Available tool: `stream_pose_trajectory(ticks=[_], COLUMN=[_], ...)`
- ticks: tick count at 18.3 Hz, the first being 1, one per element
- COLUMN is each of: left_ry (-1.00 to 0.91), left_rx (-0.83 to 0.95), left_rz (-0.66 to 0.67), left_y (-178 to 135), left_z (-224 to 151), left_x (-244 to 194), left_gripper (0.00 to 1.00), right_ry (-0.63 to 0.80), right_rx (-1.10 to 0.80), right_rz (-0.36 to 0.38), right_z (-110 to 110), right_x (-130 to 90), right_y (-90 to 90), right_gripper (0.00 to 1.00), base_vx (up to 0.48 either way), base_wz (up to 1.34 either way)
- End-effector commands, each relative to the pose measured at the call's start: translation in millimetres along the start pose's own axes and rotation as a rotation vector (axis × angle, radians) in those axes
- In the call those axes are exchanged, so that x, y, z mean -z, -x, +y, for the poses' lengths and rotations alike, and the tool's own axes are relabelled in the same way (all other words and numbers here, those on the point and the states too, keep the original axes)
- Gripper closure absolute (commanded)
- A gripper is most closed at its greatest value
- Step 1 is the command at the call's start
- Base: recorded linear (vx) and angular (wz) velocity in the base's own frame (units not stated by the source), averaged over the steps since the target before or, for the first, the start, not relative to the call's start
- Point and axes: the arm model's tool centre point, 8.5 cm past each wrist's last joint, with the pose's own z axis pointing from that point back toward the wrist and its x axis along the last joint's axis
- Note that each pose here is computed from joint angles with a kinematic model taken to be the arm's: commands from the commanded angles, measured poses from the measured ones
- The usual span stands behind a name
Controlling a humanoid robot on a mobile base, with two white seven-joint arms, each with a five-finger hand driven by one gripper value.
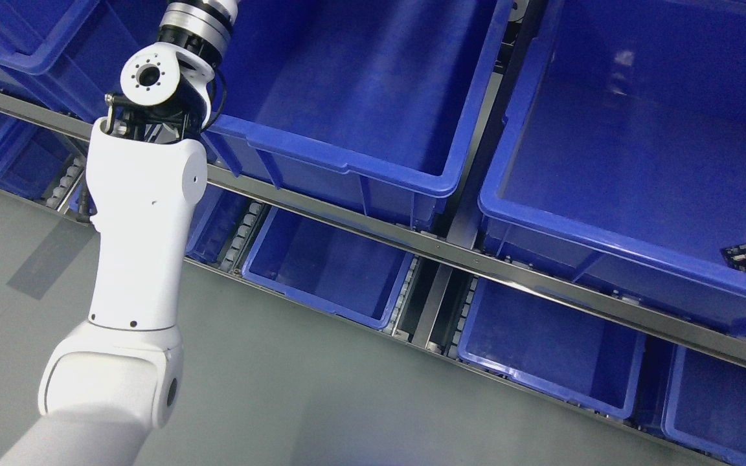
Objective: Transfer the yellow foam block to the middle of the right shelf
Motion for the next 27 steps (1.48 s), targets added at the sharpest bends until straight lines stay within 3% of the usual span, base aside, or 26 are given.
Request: stream_pose_trajectory(ticks=[1,3,4,6,13,17,22,27], left_ry=[0.039,0.038,0.036,0.038,0.06,0.089,0.099,-0.044], left_rx=[0.021,0.022,0.022,0.023,0.039,0.141,0.198,0.224], left_rz=[0.105,0.11,0.11,0.111,0.102,-0.022,-0.282,-0.296], left_y=[36,38,38,38,35,17,-1,4], left_z=[-13,-13,-13,-13,-19,-28,-33,-3], left_x=[0,0,0,0,1,-7,-34,-53], left_gripper=[0.68,0.35,0.26,0.21,0.11,0.07,0.06,0.05], right_ry=[0.018,0.018,0.018,0.018,0.018,0.018,0.018,0.018], right_rx=[-0.004,-0.004,-0.004,-0.004,-0.004,-0.004,-0.004,-0.004], right_rz=[-0.018,-0.016,-0.016,-0.016,-0.016,-0.018,-0.016,-0.016], right_z=[-11,-11,-11,-11,-11,-11,-11,-11], right_x=[1,1,1,1,1,1,1,1], right_y=[-6.0,-5.9,-5.9,-5.9,-5.9,-6.0,-5.9,-5.9], right_gripper=[0.0,0.0,0.0,0.0,0.0,0.0,0.0,0.0], base_vx=[0.0,0.0,0.0,0.0,0.0,0.0,0.0,0.0], base_wz=[0.0,0.0,0.0,0.0,0.0,0.0,0.0,0.0])
